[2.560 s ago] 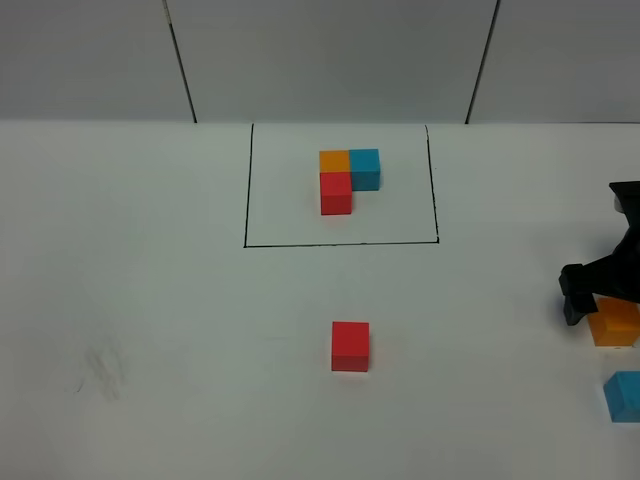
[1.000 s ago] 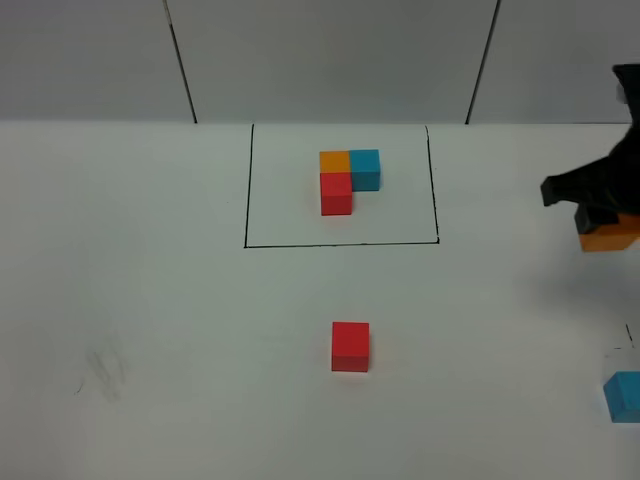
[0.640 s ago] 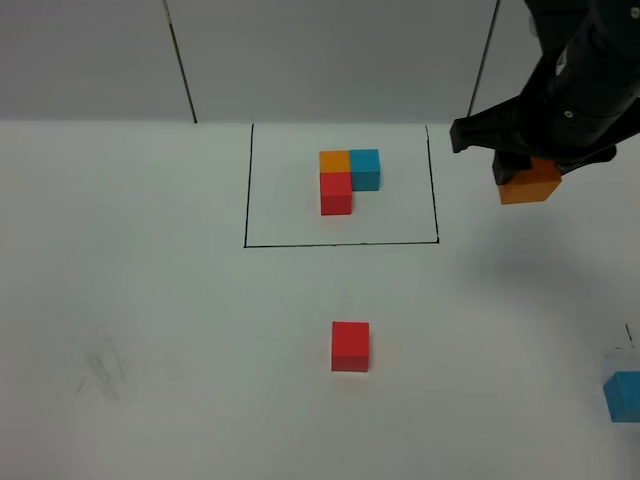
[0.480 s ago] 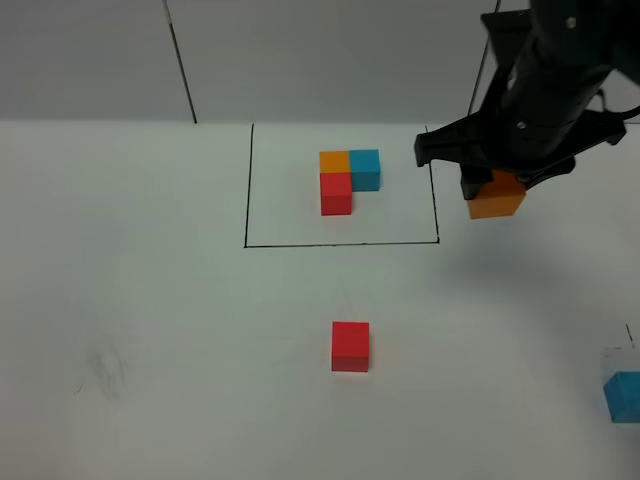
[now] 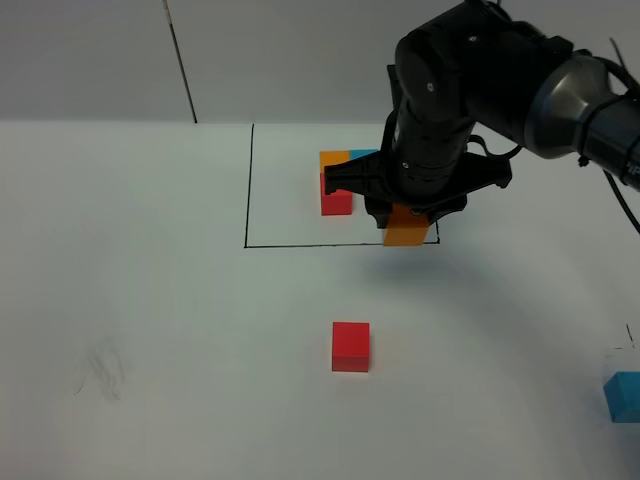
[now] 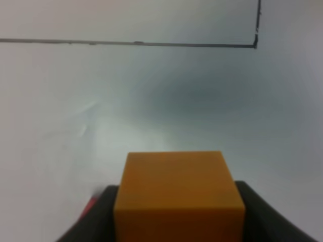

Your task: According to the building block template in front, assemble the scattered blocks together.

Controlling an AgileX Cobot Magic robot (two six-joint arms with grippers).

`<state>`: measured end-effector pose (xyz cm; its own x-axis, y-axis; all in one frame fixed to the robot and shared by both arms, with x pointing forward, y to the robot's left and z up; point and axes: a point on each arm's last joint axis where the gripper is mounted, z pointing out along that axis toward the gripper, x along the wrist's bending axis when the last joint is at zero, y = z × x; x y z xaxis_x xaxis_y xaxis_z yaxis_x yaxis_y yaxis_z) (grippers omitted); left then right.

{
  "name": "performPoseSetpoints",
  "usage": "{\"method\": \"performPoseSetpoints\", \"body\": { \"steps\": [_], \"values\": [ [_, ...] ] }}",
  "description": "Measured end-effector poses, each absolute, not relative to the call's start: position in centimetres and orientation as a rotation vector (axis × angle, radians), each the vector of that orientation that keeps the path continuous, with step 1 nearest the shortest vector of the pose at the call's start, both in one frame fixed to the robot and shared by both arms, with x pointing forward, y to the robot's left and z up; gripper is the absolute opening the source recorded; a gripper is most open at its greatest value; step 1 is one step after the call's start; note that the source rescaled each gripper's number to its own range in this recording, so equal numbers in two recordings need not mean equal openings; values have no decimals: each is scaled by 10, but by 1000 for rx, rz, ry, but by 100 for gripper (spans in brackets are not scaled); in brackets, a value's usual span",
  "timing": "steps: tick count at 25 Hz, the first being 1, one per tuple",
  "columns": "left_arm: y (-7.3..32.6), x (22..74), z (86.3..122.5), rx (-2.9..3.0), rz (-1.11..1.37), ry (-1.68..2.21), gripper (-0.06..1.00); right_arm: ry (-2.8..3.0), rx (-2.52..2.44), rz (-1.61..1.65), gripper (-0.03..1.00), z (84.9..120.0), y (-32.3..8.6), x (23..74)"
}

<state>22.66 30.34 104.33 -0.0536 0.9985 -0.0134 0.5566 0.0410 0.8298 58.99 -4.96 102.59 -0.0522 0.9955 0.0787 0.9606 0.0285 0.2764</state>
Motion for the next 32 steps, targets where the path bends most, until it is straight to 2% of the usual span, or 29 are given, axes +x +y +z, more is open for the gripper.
{"method": "performPoseSetpoints", "body": {
  "steps": [14, 24, 32],
  "values": [
    [303, 227, 1043, 1584, 883, 1683, 57, 2145, 2134, 233, 46, 967, -23, 591],
    [303, 227, 1043, 1584, 883, 1683, 57, 2127, 2145, 323, 46, 959, -2, 584],
    [303, 227, 1043, 1584, 883, 1683, 57, 2102, 2138, 234, 46, 953, 1, 576]
  ]
}}
